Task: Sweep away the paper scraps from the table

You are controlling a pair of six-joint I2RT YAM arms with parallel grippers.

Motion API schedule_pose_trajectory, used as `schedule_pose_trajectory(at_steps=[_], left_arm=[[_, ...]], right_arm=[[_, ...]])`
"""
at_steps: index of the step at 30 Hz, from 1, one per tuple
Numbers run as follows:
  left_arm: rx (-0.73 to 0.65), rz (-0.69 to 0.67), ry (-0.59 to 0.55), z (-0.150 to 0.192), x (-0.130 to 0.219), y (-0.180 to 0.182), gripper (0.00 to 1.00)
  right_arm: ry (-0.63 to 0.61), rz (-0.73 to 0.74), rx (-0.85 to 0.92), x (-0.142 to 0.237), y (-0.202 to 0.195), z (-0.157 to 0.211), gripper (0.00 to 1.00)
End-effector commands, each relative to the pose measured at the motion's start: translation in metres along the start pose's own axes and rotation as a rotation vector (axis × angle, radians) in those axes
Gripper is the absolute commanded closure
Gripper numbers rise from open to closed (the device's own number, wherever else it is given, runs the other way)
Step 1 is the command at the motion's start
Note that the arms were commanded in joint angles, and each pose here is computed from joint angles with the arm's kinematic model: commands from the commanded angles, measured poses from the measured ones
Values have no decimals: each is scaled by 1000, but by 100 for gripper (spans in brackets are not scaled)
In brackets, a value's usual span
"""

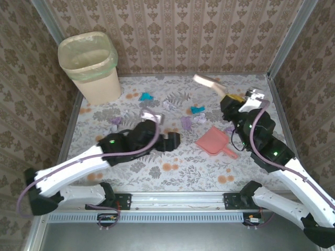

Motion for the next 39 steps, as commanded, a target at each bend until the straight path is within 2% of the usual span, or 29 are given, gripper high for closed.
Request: schedule_pose_trajectory(at_steps=[1, 5, 10, 12, 15, 21, 30, 39], left_arm=[[38, -36, 17, 3, -34, -23, 8], [126, -22, 92, 16, -83, -45, 14], [224, 14, 145, 28, -135, -77, 17], [257, 21, 171, 31, -152, -93, 22], [353, 3, 210, 44, -180, -107, 24], [496, 64, 277, 67, -230, -129, 36], [558, 51, 340, 84, -264, -155, 38], [586, 49, 298, 85, -284, -153, 36]], right_arm=[[-48, 126, -57, 8, -21, -2, 100], [-84, 134, -27, 16, -37, 6, 100], [-154, 237, 54, 36, -52, -8, 100], [-169, 274, 90, 41, -56, -14, 100], [-167, 307, 136, 46, -60, -18, 100], [-93, 309, 247, 41, -62, -20, 100], [-25, 296, 288, 36, -65, -16, 100], [-42, 299, 293, 43, -68, -16, 100]])
Point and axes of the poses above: each hand's point on the last joint's axis, 136 mm out from that joint toward the fingers, its own x axis back along the fingers, its own y axis along the line the jaws close on, z = x × y, the point moved 10 cm from there along x, back along the fingers, and after that the axes turned 1 degree about -x, right-handed, at the moved point
